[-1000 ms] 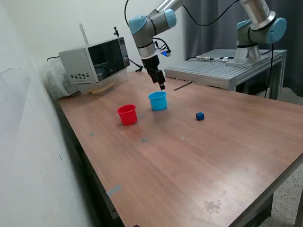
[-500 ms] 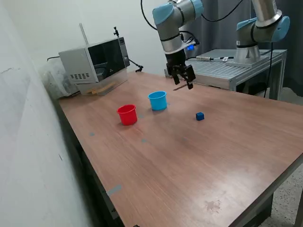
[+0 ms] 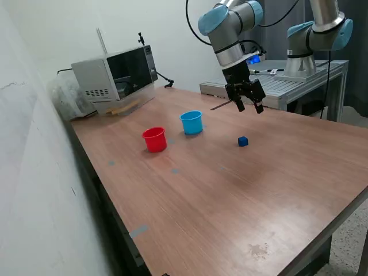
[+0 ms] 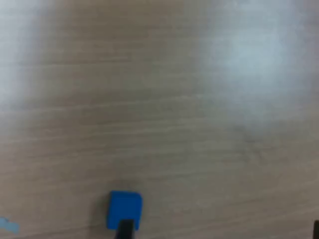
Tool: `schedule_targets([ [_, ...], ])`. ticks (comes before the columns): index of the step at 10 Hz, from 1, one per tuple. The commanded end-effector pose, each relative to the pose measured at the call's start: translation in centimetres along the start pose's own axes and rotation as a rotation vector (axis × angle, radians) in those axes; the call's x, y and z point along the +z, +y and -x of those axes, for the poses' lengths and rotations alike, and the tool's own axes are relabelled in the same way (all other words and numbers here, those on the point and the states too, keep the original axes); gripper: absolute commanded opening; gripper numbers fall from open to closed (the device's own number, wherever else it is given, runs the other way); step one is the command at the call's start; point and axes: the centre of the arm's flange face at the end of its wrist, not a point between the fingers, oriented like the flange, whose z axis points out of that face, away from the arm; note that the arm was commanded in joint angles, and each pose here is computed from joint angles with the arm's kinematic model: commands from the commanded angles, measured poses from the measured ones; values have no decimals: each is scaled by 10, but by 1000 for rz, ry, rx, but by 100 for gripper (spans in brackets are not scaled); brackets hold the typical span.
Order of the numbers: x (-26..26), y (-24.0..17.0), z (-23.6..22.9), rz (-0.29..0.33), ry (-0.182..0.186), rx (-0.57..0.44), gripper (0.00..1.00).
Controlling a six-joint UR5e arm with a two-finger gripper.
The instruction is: Place red objects in the red bin, and blue objects in the blue bin.
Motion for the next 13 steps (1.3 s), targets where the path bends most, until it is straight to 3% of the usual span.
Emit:
schedule_targets([
  [1, 8, 5, 2, 55, 22, 8, 100],
  [3, 30, 5, 10, 53, 16, 26, 100],
  [6, 76, 5, 20, 44, -24, 50, 100],
  [8, 84, 11, 29, 68, -83, 70, 100],
  [13, 98, 17, 36, 63, -91, 89, 100],
])
